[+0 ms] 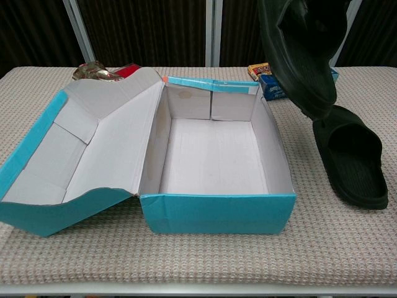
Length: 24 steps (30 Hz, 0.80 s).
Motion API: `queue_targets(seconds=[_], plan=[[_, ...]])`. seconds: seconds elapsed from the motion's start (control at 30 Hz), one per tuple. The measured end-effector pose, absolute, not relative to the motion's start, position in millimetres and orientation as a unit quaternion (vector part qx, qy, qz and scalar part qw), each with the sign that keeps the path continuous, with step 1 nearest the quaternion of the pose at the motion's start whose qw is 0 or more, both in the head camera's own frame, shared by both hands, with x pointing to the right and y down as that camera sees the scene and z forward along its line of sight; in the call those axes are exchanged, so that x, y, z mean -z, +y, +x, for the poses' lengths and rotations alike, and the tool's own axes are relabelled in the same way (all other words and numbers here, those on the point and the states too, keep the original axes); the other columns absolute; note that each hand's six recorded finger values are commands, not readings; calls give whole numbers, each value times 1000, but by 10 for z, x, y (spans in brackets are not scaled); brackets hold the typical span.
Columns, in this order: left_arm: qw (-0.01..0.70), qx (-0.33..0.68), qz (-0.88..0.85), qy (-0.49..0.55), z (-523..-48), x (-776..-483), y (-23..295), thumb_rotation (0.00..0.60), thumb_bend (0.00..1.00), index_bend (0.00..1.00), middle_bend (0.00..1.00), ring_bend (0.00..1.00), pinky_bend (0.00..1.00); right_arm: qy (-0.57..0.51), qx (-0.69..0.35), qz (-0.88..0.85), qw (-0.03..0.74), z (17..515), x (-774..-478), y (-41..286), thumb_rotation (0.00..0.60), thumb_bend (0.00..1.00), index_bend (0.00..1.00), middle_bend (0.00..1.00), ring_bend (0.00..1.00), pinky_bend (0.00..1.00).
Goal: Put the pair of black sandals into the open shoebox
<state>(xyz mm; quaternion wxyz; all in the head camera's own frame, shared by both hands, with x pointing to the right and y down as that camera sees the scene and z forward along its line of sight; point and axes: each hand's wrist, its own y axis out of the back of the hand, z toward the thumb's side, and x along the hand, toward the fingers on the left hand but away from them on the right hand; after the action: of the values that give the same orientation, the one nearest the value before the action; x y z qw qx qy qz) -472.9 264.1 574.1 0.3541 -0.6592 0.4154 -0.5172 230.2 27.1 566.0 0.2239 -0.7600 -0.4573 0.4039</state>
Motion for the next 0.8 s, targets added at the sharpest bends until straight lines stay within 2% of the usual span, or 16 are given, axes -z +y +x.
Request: queue_targets(seconds=[0.43,0.8], plan=[[357,521,-652,420,-4812,-5747,2605,600,74,111,144,3,93,-477,-272,-831,88,1749,-6098,494,600,129,546,477,371,499],[368,532,-637,420,-4924,-5721,2572,600,74,111,144,3,93,-460,-223,-859,37,1341,-6584,580,600,124,546,476,371,499]])
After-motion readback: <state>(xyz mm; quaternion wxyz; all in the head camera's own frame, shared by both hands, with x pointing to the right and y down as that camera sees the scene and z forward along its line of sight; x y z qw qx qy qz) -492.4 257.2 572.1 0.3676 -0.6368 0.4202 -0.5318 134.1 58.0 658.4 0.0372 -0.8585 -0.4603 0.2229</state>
